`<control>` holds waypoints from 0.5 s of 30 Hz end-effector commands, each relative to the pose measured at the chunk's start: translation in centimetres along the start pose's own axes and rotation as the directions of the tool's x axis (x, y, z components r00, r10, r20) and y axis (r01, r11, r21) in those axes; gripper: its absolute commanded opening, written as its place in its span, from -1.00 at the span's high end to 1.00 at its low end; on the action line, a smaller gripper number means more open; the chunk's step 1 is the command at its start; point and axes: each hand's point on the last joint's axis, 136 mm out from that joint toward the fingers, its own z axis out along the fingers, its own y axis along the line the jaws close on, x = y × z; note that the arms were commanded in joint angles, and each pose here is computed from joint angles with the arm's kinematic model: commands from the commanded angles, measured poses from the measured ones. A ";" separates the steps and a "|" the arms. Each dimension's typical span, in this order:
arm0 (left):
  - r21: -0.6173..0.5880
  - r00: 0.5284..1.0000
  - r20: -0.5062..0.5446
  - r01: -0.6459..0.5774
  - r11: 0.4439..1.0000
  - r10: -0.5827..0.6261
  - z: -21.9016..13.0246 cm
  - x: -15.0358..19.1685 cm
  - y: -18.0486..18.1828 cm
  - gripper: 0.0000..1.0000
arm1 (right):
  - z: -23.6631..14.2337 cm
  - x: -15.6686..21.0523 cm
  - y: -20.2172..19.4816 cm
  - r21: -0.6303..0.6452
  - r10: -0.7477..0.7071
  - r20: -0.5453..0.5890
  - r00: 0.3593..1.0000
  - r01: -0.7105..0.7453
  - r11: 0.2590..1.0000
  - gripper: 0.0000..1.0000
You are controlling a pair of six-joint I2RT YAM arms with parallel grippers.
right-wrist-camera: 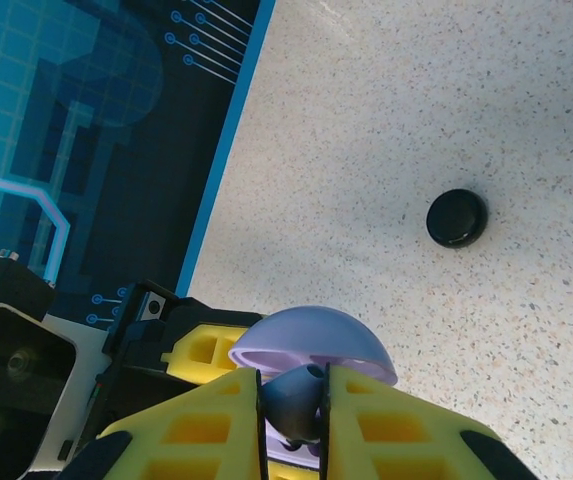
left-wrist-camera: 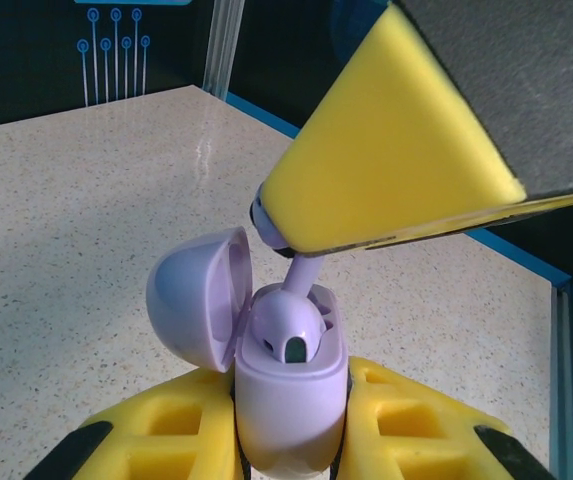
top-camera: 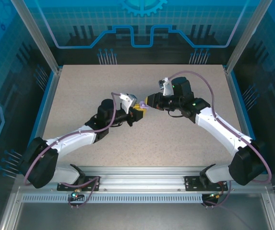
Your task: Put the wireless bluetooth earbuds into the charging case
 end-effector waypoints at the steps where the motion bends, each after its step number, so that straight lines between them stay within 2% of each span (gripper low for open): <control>1: -0.006 0.994 0.086 -0.064 0.998 0.064 -0.3 -3.4 -0.7 0.98 | -0.4 0.6 2.3 -0.066 -0.020 -0.041 0.999 0.017 0.998 0.63; 15: 0.001 0.994 0.092 -0.067 0.998 0.067 -0.3 -3.8 -0.9 0.98 | -0.1 0.7 2.1 -0.051 -0.022 -0.057 0.998 0.019 0.998 0.63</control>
